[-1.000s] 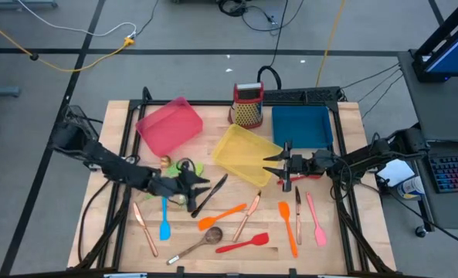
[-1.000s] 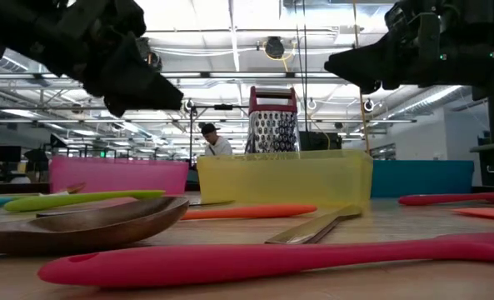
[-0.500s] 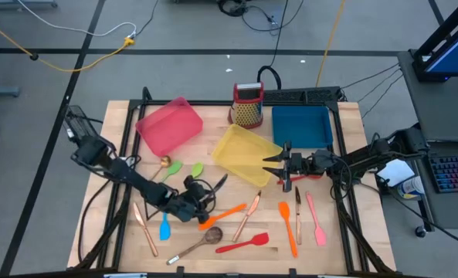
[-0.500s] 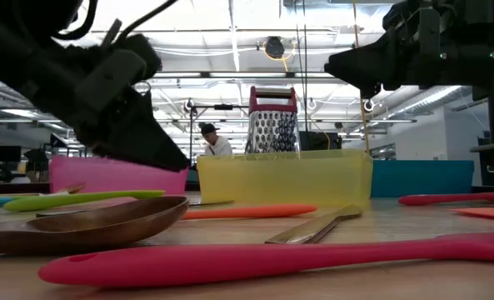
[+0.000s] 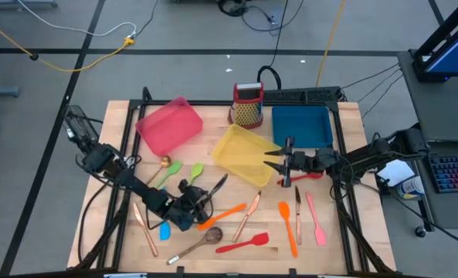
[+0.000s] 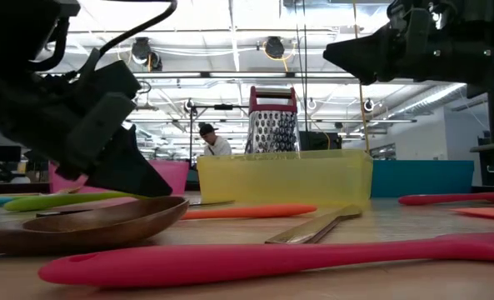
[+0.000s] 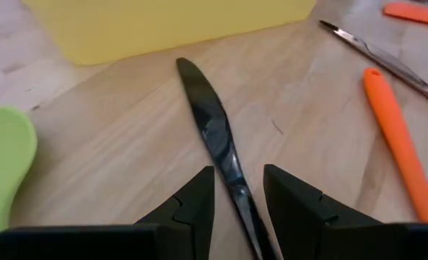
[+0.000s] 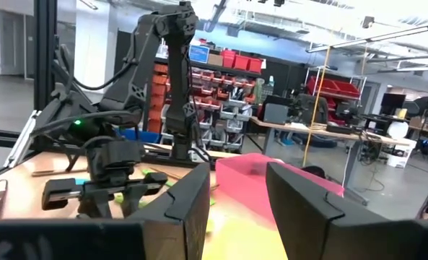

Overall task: Pick & Place Kitchen Items
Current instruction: Put the black table knife into the yellow bin

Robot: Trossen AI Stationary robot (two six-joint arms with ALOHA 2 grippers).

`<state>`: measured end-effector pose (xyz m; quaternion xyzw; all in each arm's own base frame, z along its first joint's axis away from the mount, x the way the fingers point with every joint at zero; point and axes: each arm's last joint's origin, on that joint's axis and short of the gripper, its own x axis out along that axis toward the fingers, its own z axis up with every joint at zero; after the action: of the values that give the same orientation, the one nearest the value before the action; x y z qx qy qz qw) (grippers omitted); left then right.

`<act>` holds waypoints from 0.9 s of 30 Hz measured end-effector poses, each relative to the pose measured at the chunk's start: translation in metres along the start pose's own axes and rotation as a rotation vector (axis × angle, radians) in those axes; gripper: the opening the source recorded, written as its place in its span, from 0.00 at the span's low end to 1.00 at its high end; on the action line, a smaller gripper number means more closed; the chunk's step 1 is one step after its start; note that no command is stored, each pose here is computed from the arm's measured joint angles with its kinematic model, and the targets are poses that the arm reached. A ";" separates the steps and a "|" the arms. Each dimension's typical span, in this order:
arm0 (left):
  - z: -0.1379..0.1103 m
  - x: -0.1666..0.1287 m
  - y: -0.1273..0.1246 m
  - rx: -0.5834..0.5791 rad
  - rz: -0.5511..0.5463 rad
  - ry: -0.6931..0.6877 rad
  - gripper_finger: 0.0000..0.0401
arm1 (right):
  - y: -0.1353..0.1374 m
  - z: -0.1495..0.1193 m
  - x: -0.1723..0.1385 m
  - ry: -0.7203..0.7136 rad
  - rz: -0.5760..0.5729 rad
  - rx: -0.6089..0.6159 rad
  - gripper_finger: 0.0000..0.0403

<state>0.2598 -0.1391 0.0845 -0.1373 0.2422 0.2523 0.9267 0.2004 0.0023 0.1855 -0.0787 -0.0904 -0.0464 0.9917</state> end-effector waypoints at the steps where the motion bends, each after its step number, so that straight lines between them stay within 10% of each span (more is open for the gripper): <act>1: 0.000 0.000 0.000 -0.011 0.001 -0.001 0.30 | 0.000 0.000 0.000 0.000 -0.002 -0.001 0.32; 27: -0.023 0.012 -0.008 0.029 0.051 0.002 0.30 | -0.008 -0.003 0.001 0.020 -0.037 0.098 0.32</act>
<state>0.2644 -0.1497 0.0605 -0.1180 0.2500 0.2722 0.9217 0.2006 -0.0057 0.1839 -0.0277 -0.0839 -0.0608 0.9942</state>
